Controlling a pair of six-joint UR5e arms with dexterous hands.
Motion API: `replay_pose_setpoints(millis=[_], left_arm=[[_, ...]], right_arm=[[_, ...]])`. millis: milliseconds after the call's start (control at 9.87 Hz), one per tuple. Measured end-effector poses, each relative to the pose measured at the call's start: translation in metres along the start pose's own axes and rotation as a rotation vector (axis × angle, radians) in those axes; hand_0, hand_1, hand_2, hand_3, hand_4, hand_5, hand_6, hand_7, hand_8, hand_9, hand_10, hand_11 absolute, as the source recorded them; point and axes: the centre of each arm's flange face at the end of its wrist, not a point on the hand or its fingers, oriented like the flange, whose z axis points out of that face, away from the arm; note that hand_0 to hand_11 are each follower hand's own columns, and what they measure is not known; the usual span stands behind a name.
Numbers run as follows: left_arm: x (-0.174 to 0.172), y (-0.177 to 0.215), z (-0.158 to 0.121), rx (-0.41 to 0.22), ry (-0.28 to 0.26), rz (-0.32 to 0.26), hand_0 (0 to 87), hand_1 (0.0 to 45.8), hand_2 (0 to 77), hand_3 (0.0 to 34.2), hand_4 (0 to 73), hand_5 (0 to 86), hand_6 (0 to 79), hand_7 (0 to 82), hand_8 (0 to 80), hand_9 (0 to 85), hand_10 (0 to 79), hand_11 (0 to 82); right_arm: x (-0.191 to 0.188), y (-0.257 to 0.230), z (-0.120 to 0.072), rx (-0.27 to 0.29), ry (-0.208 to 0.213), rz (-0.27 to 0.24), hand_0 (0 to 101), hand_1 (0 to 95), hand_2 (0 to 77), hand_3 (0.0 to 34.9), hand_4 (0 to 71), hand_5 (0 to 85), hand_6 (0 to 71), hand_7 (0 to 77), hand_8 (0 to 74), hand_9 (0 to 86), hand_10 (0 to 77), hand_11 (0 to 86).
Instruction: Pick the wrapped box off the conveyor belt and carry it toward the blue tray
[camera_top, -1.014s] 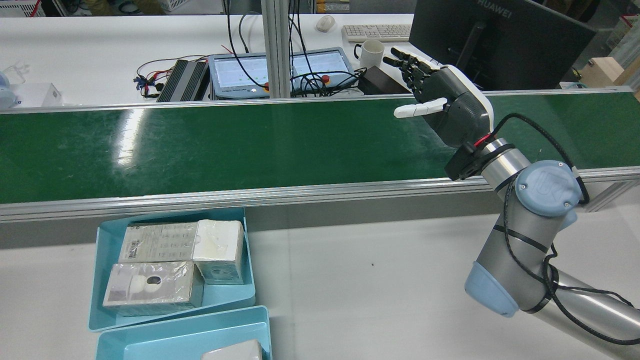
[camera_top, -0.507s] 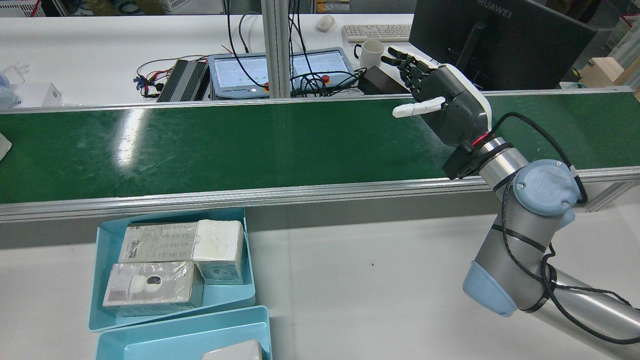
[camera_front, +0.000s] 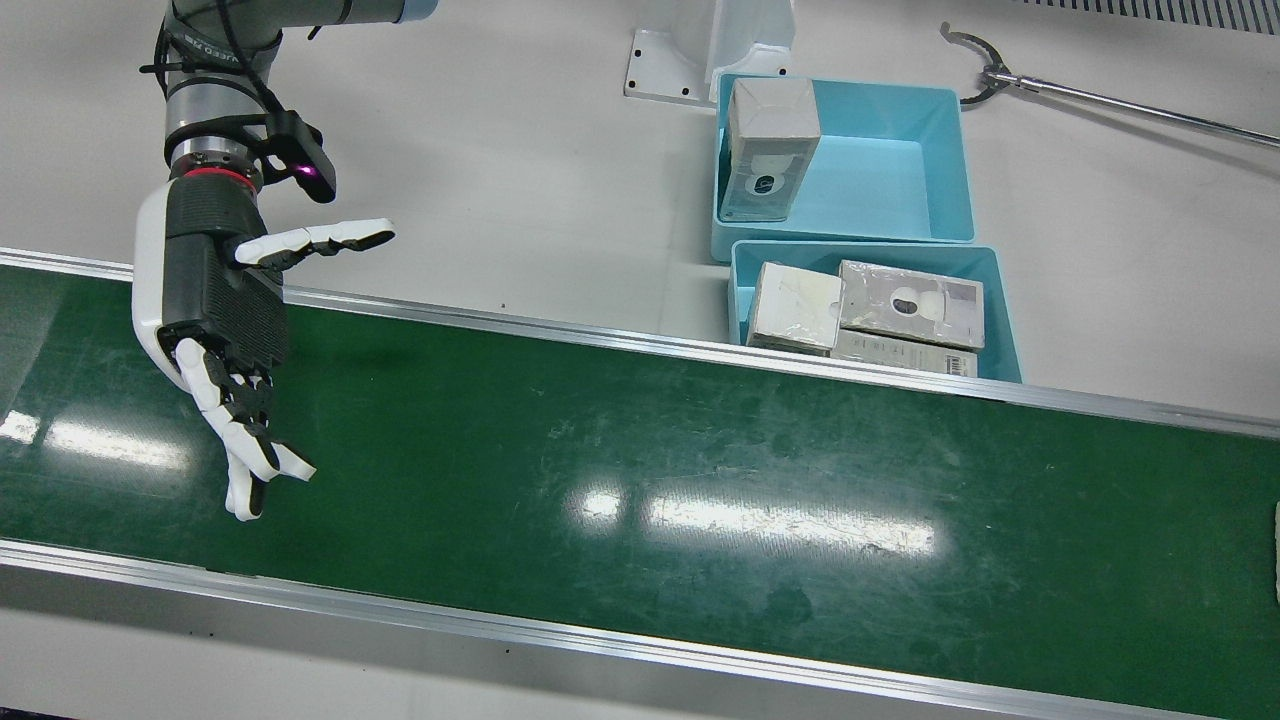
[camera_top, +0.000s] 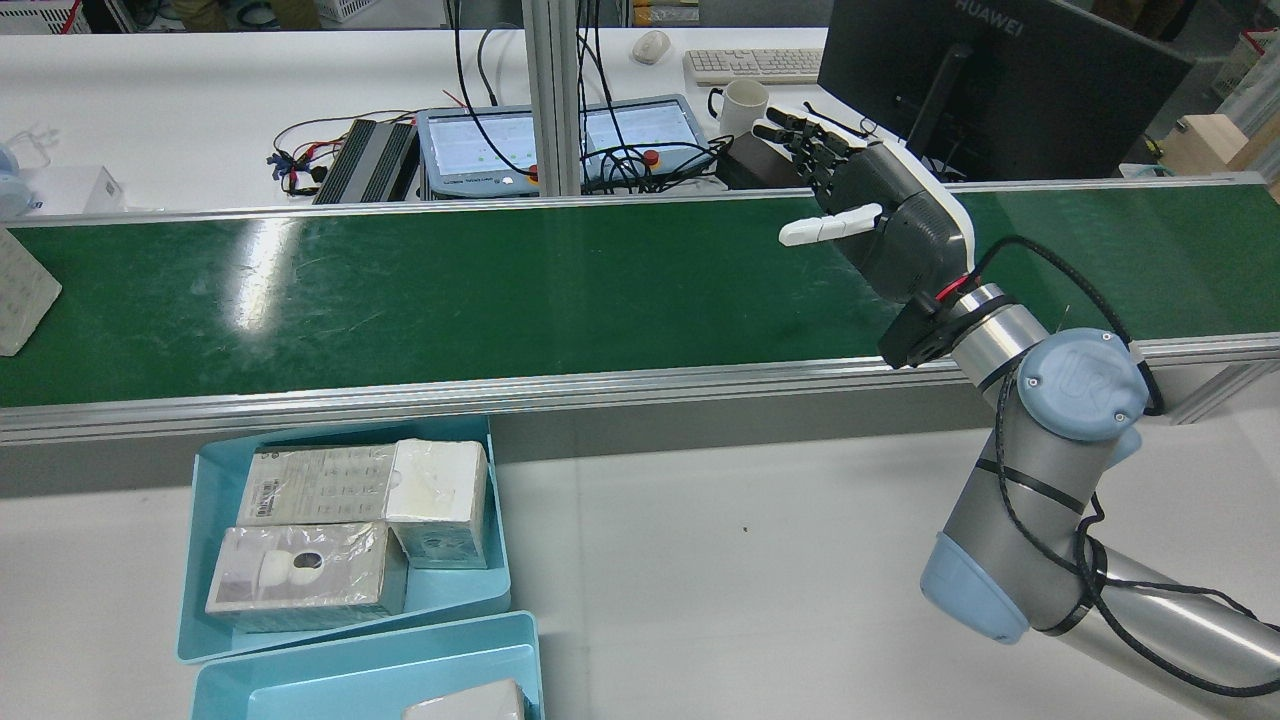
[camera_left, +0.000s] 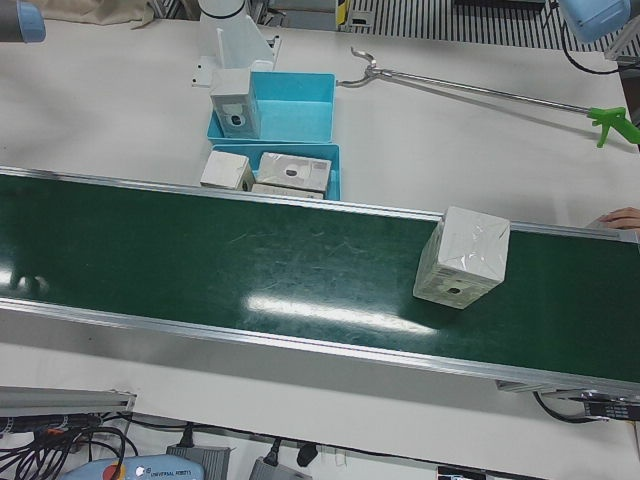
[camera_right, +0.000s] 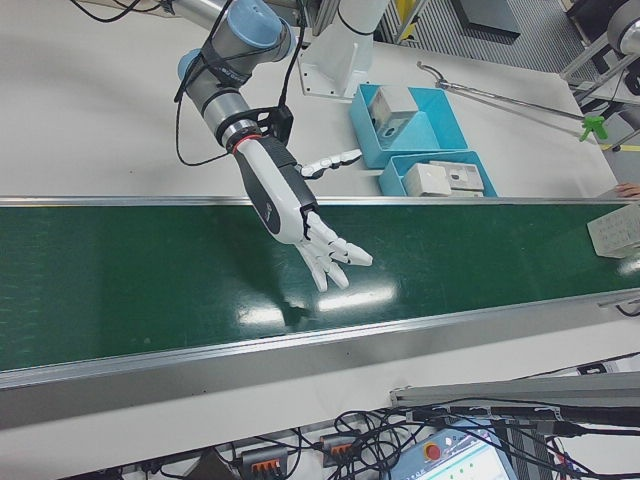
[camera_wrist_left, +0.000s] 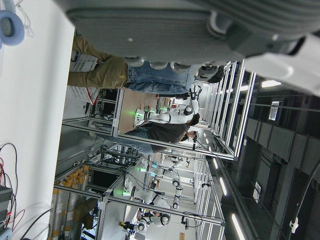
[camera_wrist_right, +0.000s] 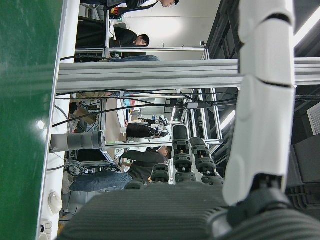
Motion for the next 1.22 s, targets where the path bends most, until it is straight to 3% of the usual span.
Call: replay_pose_setpoints(millis=[1216], left_arm=[[0.000, 0.000, 0.000, 0.000, 0.000, 0.000, 0.0, 0.0, 0.5, 0.0, 0.5, 1.1, 0.5, 0.5, 0.5, 0.0, 0.0, 0.0]], right_arm=[[0.008, 0.004, 0.011, -0.006, 0.005, 0.008, 48, 12.5, 7.1, 0.0, 13.6, 11.5, 7.1, 18.5, 4.4, 6.0, 0.0, 1.1]])
